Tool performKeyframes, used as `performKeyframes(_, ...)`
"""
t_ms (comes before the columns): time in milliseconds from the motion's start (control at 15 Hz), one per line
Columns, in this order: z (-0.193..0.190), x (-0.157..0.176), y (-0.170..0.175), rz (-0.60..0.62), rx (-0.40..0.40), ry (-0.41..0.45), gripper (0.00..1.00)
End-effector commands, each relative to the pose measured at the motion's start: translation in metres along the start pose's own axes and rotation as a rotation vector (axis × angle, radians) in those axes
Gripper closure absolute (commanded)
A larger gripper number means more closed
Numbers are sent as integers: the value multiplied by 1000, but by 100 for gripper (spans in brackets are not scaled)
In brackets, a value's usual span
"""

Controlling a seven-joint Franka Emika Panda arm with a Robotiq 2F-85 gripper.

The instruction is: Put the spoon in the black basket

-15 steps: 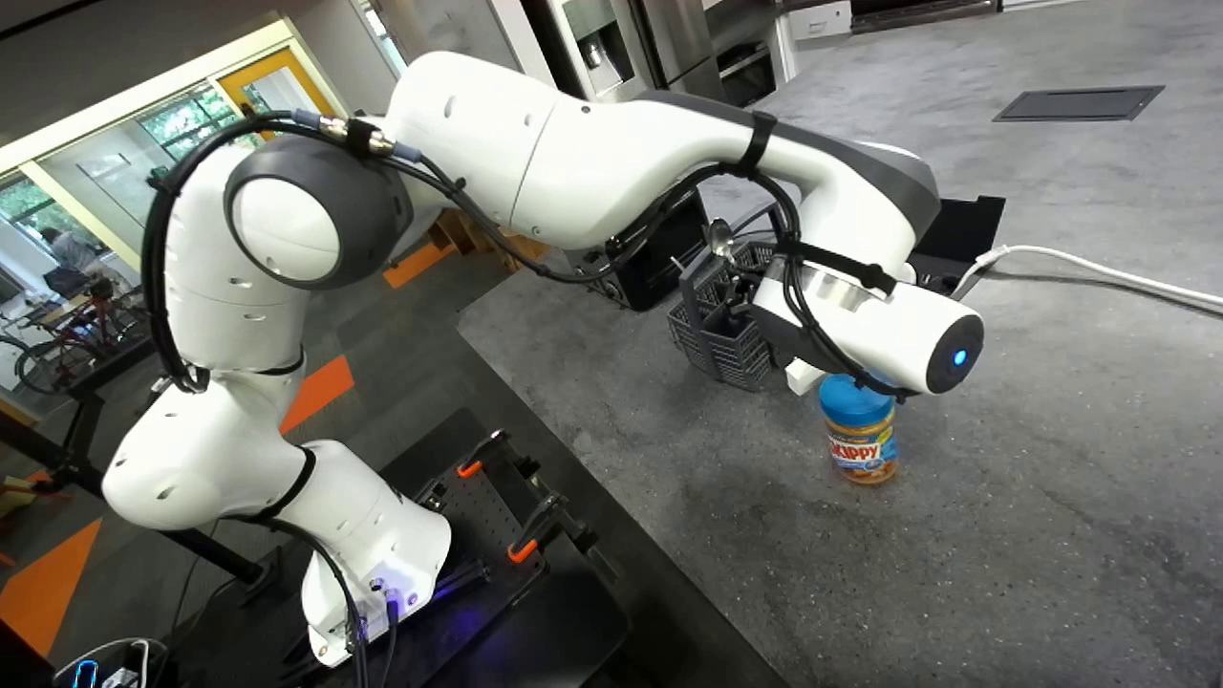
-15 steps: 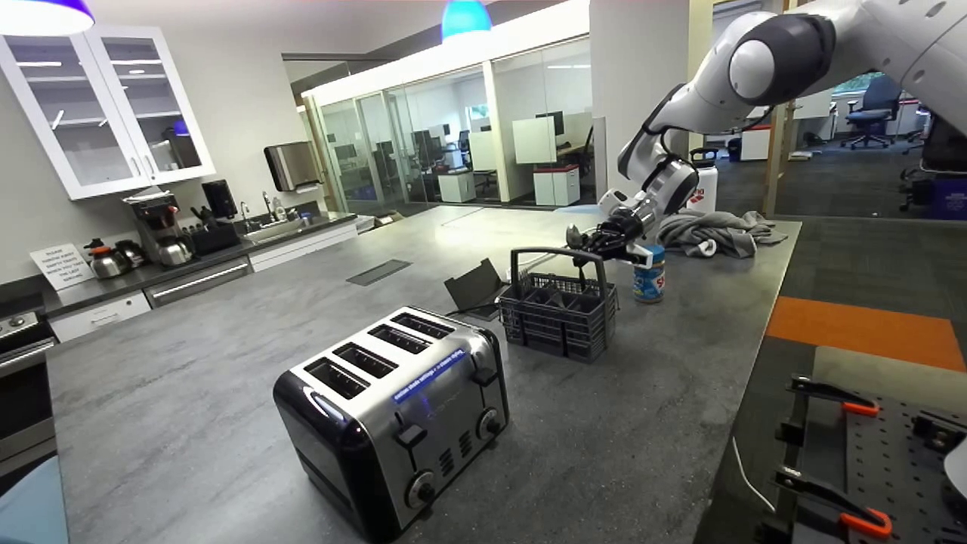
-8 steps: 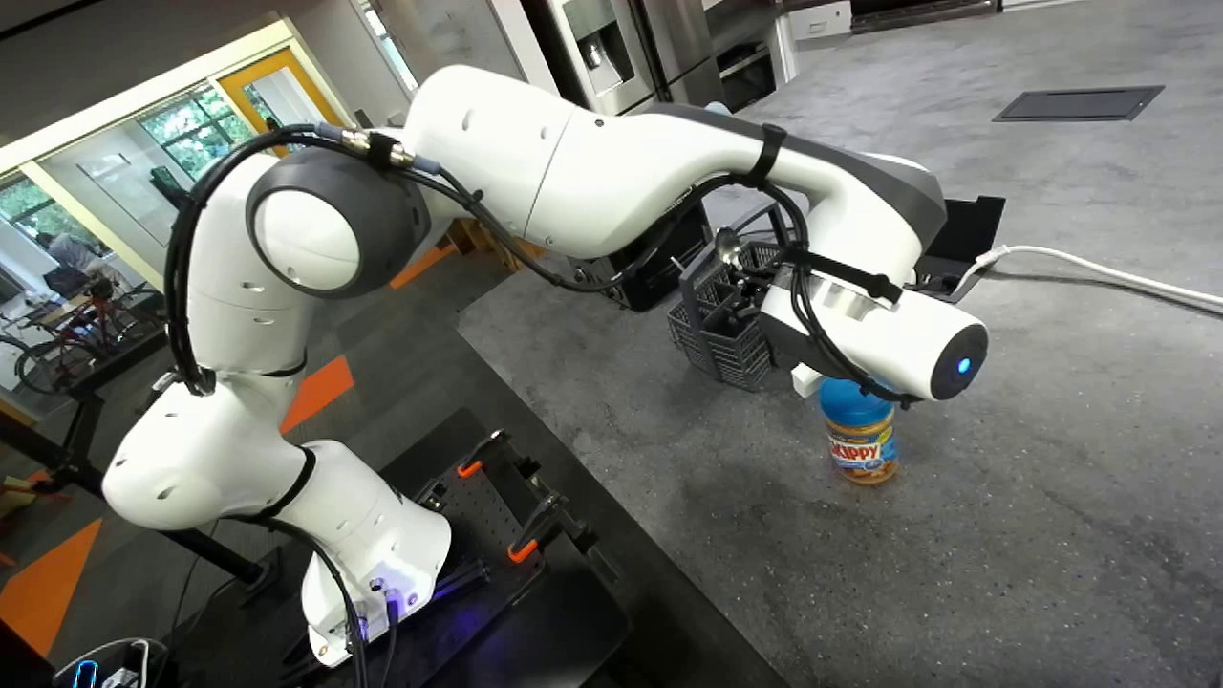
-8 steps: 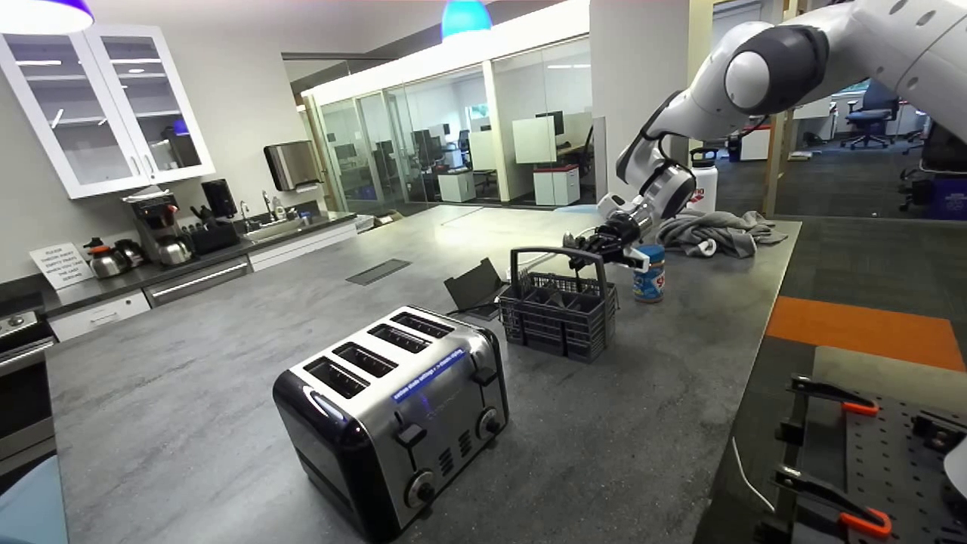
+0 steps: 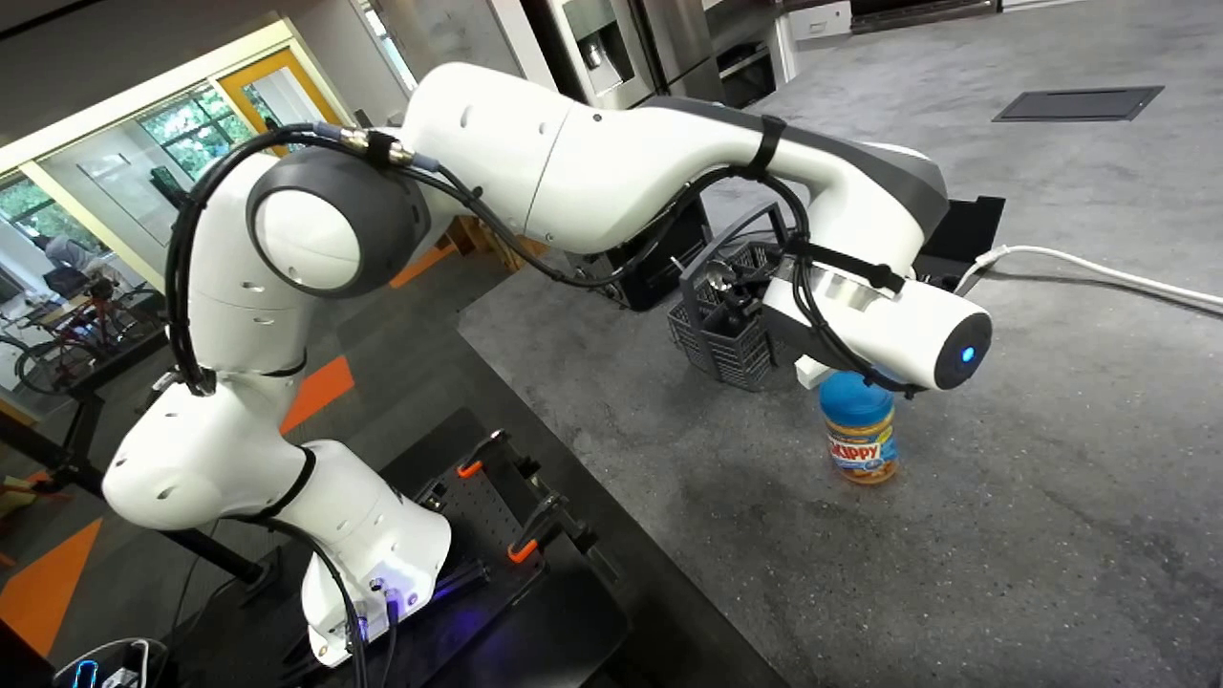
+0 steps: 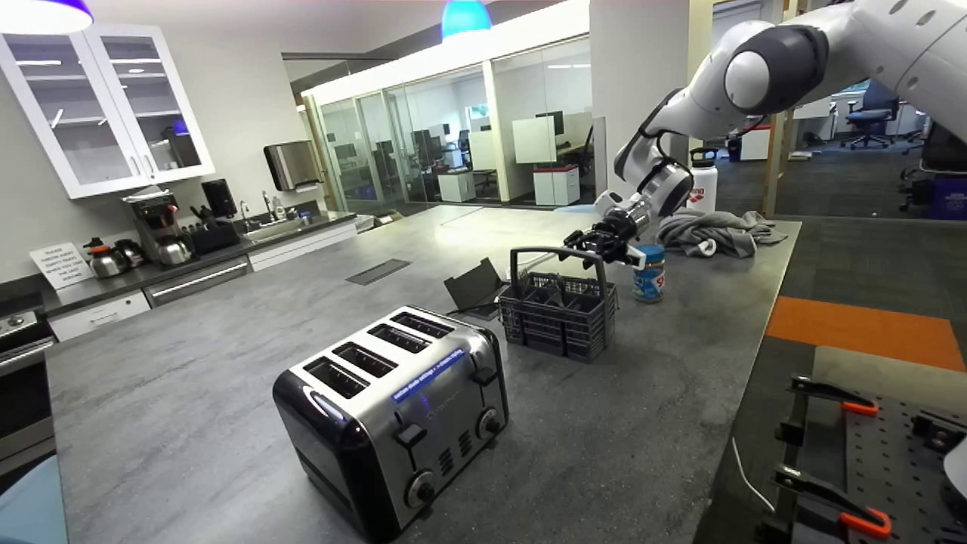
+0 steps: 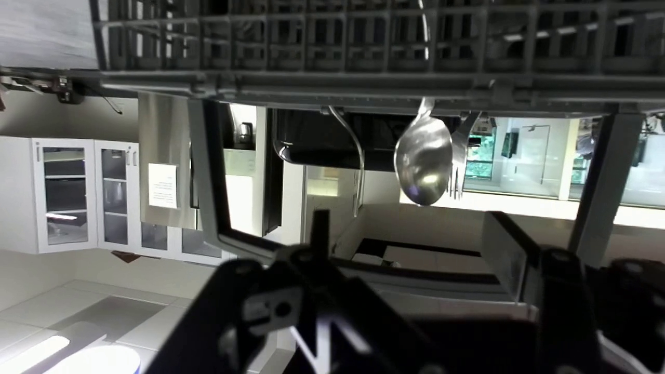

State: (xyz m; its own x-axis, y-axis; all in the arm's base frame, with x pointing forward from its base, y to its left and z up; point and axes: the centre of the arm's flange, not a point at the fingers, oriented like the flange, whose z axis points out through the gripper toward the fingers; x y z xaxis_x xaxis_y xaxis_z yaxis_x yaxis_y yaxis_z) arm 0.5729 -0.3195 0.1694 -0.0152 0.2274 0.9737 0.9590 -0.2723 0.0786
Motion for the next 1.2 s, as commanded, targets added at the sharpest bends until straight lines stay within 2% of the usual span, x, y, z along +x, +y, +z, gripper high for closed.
performKeyframes(0,-6,41,3,-65,-6,5,0)
performKeyframes(533,-22,155,-6,-189,32,15,0)
performKeyframes(733,-23,206,-23,-215,71,-52,0)
performKeyframes(933,-24,259,-45,-214,125,-172,0)
performKeyframes(1133,-23,298,-67,-206,174,-287,0)
